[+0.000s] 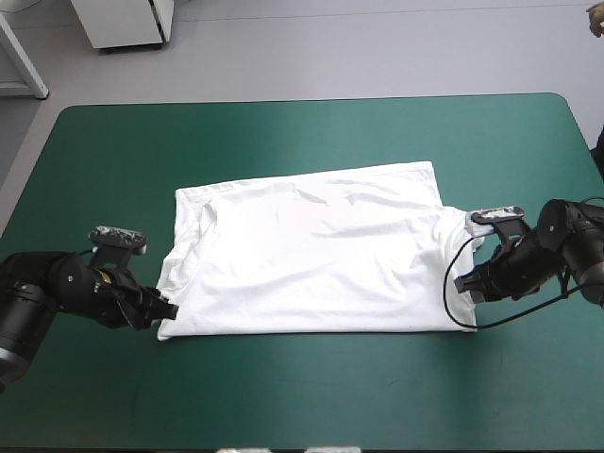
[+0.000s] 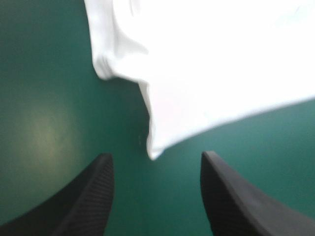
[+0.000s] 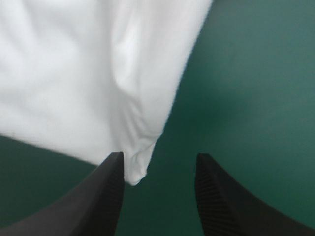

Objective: Fold the cloth

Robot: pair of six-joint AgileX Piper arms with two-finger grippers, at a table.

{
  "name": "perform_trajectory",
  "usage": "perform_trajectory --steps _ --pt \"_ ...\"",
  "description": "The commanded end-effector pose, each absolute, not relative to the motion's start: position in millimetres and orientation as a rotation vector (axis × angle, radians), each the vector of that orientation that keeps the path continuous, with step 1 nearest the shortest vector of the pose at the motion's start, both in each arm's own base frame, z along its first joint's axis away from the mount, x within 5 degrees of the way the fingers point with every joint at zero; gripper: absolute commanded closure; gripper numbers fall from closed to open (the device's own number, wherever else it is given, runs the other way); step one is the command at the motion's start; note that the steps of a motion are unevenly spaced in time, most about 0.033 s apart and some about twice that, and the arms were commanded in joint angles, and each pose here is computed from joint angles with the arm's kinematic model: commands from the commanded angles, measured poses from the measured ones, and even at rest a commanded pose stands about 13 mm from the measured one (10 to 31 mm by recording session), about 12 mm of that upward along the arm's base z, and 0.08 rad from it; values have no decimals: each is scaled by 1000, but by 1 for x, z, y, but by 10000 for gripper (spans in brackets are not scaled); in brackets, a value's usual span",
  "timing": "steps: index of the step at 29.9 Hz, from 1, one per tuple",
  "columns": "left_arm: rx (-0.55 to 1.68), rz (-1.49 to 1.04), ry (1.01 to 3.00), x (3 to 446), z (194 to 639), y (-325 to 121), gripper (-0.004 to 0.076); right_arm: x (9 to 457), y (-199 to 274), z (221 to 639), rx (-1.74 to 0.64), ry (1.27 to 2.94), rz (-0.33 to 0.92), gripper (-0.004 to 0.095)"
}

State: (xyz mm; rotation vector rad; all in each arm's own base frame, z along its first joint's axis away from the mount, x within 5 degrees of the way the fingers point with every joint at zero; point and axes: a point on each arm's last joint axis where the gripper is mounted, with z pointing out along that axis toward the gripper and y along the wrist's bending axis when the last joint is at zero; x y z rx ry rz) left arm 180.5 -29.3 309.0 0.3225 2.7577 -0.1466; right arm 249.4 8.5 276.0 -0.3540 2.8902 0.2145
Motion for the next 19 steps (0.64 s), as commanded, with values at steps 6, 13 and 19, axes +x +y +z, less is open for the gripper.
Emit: perform_trajectory --steps 6,13,19 --pt "322 -233 2348 195 400 -39 321 293 0 330 -241 2666 66 455" --pt "348 -272 2315 197 406 -42 321 337 -1 322 -205 2682 77 452" --pt "349 -272 2320 197 406 -42 321 364 -2 295 -193 2751 93 453"
